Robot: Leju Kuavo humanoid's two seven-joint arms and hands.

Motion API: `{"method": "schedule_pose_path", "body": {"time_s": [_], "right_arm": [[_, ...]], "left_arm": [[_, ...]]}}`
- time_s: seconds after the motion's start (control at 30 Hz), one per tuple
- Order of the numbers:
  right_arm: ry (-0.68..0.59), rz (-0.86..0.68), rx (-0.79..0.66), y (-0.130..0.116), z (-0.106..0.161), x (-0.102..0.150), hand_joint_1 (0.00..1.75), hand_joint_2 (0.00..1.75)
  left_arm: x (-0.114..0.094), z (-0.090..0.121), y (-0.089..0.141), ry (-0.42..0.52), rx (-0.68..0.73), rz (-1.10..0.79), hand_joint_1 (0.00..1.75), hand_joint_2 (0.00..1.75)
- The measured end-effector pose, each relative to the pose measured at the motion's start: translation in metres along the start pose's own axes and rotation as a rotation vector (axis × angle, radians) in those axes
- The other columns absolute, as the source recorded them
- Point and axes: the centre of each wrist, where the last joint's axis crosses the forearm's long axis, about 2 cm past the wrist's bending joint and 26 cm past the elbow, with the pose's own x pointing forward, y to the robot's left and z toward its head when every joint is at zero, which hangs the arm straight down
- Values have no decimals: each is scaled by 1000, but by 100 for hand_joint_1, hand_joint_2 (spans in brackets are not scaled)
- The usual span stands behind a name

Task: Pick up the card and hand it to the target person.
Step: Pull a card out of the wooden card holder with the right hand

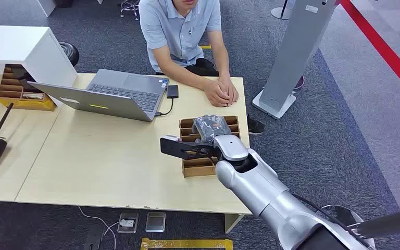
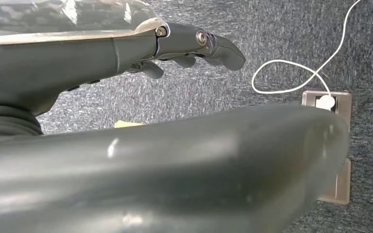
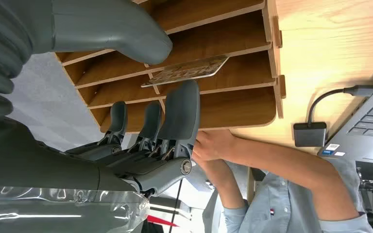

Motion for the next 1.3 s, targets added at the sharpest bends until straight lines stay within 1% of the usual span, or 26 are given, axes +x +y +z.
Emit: {"method": "schedule_pose_path", "body": {"time_s": [0.23, 0.57, 0.7, 0.77, 0.8, 0.9, 0.93, 1.3], "right_arm": [[7, -6, 12, 3, -1, 0, 96, 175], [16, -6, 21, 3, -3, 0, 99, 175], [19, -5, 21, 3, -3, 0, 114, 175], [19, -5, 21, 3, -3, 0, 116, 175], [20, -5, 21, 3, -3, 0, 120, 175], [23, -6, 16, 2, -3, -1, 142, 175], [24, -7, 13, 1, -4, -1, 146, 175], [35, -6, 6, 0, -4, -2, 146, 175]], "left_arm": [[0, 0, 0, 0, -1, 1, 0, 0], [0, 0, 0, 1, -3, 3, 0, 0], [0, 0, 0, 1, -5, 4, 0, 0], [0, 0, 0, 1, -5, 4, 0, 0], [0, 0, 0, 1, -5, 4, 0, 0], [0, 0, 0, 1, -7, 5, 0, 0], [0, 0, 0, 1, -7, 5, 0, 0], [-1, 0, 0, 2, -7, 8, 0, 0]]}}
